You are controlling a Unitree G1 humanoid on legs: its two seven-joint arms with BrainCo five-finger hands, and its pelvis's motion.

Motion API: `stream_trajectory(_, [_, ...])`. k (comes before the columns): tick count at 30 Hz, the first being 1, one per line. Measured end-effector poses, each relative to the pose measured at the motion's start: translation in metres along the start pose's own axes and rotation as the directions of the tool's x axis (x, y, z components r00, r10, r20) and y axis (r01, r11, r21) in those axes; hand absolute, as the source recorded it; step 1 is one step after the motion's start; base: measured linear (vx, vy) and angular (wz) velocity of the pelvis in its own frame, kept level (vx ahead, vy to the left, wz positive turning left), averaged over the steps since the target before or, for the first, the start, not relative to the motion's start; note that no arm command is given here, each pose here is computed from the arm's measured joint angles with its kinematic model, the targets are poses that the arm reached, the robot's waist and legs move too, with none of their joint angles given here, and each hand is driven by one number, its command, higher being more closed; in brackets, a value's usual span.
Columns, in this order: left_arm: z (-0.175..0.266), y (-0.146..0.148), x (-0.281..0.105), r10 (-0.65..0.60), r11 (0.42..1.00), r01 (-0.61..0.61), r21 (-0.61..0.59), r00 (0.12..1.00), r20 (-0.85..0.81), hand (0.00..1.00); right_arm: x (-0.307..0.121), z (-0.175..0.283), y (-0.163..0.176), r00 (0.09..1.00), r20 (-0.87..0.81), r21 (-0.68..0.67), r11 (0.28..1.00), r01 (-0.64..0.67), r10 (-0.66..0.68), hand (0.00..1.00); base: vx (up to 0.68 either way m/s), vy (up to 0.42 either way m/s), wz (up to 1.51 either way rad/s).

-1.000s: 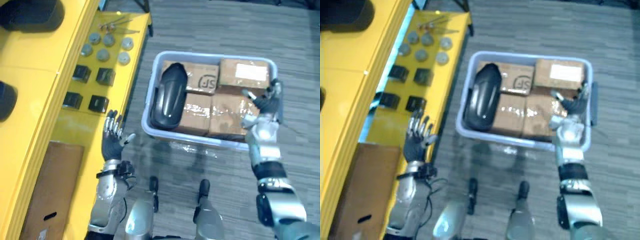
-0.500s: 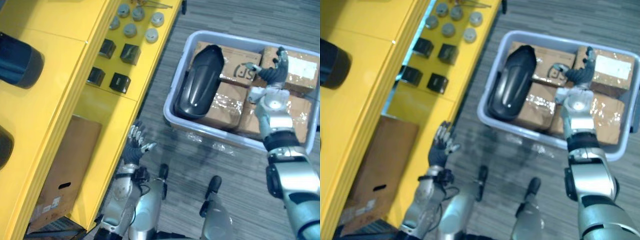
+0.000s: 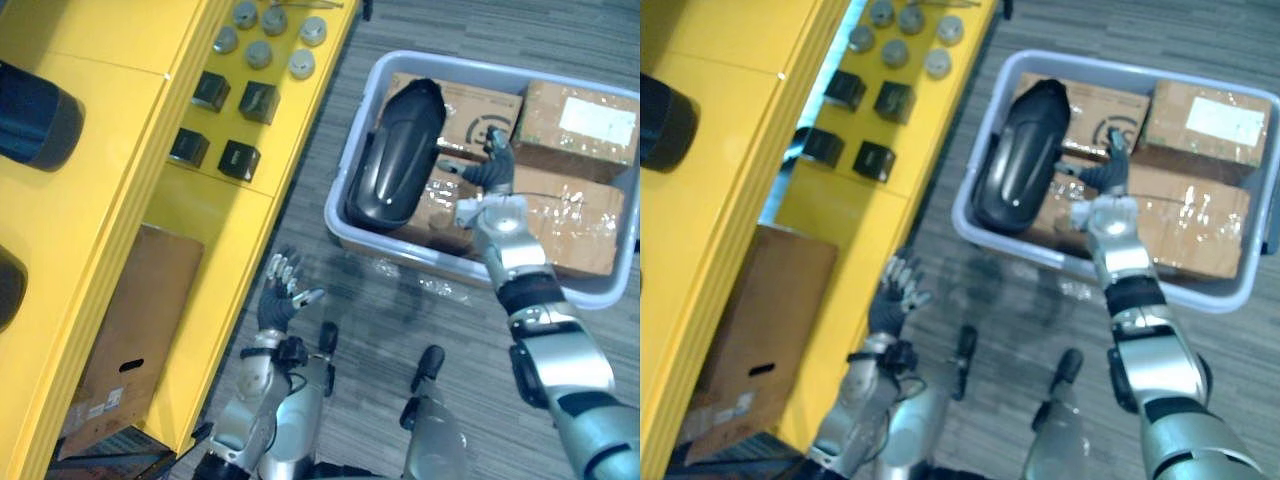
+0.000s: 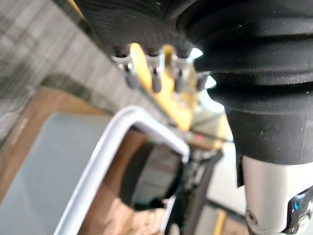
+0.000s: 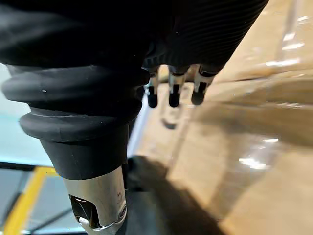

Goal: Walk over and take plastic housings, then place them on the shelf

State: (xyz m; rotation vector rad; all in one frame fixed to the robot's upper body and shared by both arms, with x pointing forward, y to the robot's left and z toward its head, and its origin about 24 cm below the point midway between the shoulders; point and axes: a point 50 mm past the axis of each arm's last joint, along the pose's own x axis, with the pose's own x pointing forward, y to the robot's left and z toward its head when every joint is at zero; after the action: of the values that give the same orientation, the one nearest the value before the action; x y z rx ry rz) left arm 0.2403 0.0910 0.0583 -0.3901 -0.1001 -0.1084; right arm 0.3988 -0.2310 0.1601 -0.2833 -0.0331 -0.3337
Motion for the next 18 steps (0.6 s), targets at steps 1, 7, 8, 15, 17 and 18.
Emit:
stream_trajectory(1, [0.0,-0.001,0.001,-0.002,1.0,0.002,0.0,1.0,0.001,0.0,0.0,-0.002,0.0,1.0,-0.011,-0.005,1.0,0.001,-0.001,0.0,-0.02,0.002,0.05])
stream_trajectory(7, [-0.003,-0.014,0.009,-0.035,0.999,0.035,-0.023,0.999,-0.009,0.0,0.013,0.014,-0.027,0.997,-0.017,-0.082,0.994,0.079,-0.08,0.0,-0.05,0.012,0.11])
stream_trajectory(8, [-0.004,-0.015,0.008,-0.039,0.999,0.038,-0.024,0.999,-0.013,0.0,0.015,0.016,-0.031,0.995,-0.025,-0.097,0.991,0.093,-0.096,0.0,-0.05,-0.014,0.15])
stream_trajectory(15, [-0.012,-0.018,0.006,-0.034,0.998,0.032,-0.048,0.998,-0.052,0.0,0.018,0.018,-0.039,0.994,-0.037,-0.208,0.973,0.097,-0.107,1.0,-0.02,-0.017,0.08])
stream_trajectory(17, [-0.013,-0.019,0.006,-0.038,0.998,0.036,-0.049,0.998,-0.053,0.0,0.018,0.019,-0.045,0.992,-0.041,-0.239,0.965,0.106,-0.119,1.0,-0.02,0.01,0.03])
stream_trajectory(18, [-0.012,-0.019,0.007,-0.038,0.998,0.035,-0.049,0.998,-0.051,0.0,0.019,0.019,-0.048,0.99,-0.051,-0.246,0.962,0.114,-0.13,1.0,-0.02,0.011,0.03])
